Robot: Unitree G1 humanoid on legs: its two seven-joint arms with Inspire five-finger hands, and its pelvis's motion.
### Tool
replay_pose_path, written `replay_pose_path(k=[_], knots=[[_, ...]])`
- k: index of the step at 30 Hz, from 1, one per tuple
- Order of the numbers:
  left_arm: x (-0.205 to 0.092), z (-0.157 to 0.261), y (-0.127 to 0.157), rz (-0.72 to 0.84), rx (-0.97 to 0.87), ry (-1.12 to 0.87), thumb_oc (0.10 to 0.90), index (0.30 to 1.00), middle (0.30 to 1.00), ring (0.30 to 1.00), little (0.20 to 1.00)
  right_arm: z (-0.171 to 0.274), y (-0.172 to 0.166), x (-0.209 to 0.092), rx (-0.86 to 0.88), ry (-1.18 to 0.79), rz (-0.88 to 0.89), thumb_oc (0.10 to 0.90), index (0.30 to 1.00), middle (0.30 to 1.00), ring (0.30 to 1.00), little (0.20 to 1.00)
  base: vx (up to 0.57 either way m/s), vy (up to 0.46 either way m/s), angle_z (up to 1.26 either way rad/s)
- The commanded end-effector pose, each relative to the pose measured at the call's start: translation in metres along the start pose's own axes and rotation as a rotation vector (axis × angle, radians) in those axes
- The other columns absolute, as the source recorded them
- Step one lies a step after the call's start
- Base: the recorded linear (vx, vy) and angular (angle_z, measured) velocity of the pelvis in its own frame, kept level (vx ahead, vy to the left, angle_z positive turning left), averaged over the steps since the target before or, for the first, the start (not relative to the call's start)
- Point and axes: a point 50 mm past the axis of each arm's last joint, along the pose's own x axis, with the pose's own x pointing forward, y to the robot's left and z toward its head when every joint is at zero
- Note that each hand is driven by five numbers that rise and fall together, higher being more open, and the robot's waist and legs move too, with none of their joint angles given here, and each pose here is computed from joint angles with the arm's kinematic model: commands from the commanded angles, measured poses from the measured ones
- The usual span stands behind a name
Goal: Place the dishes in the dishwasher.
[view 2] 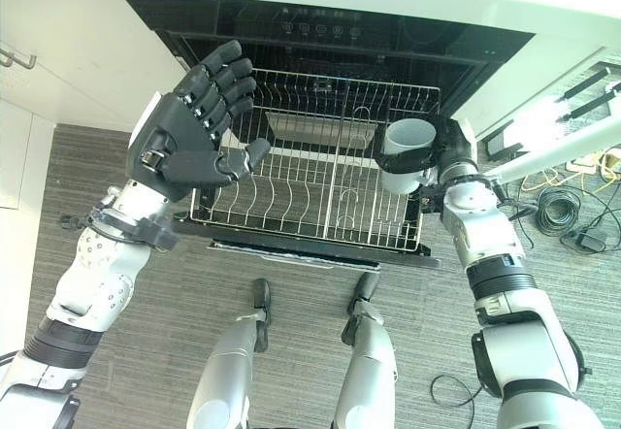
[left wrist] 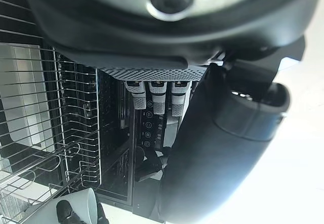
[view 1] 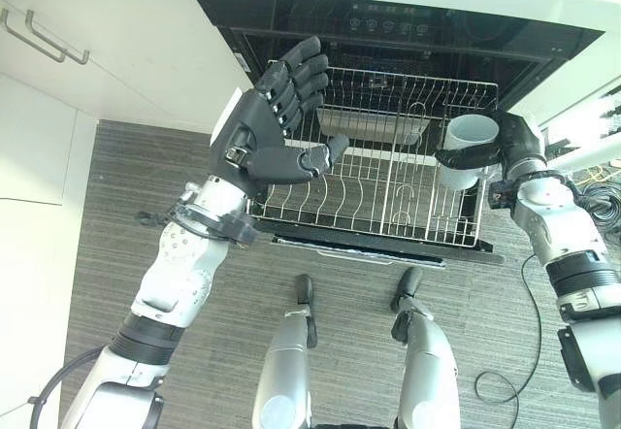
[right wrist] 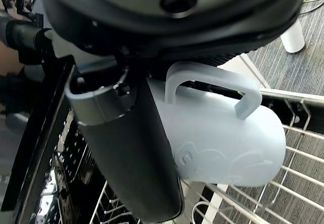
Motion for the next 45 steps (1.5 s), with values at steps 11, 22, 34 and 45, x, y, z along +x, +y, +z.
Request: replay_pose_path(k=[11, 22, 34, 45], knots=[[0.007, 0.040, -0.020, -0.094, -0.017, -0.270, 0.800, 0.900, 0.900, 0.900, 0.900, 0.083, -0.006, -0.010, -0.130, -0.365, -0.005, 0.800, 0.900, 0.900, 0.900, 0.900, 0.00, 0.000, 0.00], [-0.003, 0.041, -0.016, -0.054, 0.005, -0.274, 0.800, 0.900, 0.900, 0.900, 0.900, 0.093, -0.006, -0.036, -0.123, -0.461, -0.042, 0.800, 0.900, 0.900, 0.900, 0.900, 0.00, -0.001, -0.01], [-0.006, 0.041, -0.013, -0.030, 0.018, -0.279, 0.800, 0.900, 0.900, 0.900, 0.900, 0.096, -0.025, -0.044, -0.167, -0.493, -0.193, 0.800, 0.900, 0.900, 0.900, 0.900, 0.00, 0.000, -0.01], [-0.032, 0.051, -0.010, 0.069, -0.006, -0.405, 0.800, 0.900, 0.900, 0.900, 0.900, 0.064, -0.008, -0.100, 0.227, -0.676, -0.070, 0.800, 0.900, 0.900, 0.900, 0.900, 0.03, 0.085, -0.06]])
